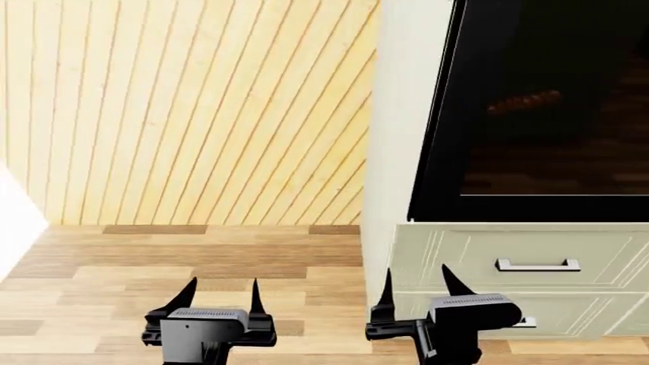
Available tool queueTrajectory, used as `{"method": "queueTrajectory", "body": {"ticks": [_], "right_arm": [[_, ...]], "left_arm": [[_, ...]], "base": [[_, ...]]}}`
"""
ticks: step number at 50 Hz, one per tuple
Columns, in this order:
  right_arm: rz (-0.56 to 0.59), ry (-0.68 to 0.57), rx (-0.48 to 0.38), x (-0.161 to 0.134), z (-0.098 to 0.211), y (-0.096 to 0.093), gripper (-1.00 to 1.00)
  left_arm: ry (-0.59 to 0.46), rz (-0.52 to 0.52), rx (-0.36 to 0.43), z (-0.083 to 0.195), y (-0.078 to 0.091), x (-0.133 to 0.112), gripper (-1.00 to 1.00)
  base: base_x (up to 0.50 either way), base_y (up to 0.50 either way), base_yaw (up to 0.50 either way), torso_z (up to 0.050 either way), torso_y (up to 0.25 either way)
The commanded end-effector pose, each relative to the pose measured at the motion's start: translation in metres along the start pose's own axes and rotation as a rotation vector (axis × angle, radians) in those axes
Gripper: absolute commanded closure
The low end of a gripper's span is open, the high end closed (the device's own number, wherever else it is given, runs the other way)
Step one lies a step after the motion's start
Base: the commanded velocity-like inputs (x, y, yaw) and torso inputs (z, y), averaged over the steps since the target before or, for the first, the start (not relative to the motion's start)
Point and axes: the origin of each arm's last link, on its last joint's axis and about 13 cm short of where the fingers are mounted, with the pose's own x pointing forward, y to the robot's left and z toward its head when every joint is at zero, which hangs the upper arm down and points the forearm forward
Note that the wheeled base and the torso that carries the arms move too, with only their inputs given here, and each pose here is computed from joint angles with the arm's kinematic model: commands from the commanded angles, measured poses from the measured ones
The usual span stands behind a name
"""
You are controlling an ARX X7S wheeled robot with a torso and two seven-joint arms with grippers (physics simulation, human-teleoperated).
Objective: Open the oven door
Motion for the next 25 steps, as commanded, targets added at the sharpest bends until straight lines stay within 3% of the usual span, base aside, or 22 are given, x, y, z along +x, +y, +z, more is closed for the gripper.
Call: {"method": "queueTrajectory", "body": {"ticks": [1, 16, 25], "right_arm": [[-0.003, -0.008, 0.007, 0.0003, 0.0004, -0.0004, -1.00], [-0.010, -0.016, 0.002, 0.0005, 0.0006, -0.0011, -1.00], [-0.040, -0.008, 0.014, -0.0013, -0.0003, -0.0025, -1.00]], "left_arm": [[-0.001, -0.002, 0.000, 0.0003, -0.0001, 0.0002, -1.00], [-0.004, -0.002, -0.002, 0.0008, -0.0003, 0.0002, -1.00], [-0.003, -0.007, -0.002, 0.0005, -0.0012, -0.0001, -1.00]], "base": [[0.00, 0.50, 0.00, 0.000, 0.000], [0.00, 0.50, 0.00, 0.000, 0.000], [0.00, 0.00, -0.09, 0.000, 0.000]]}}
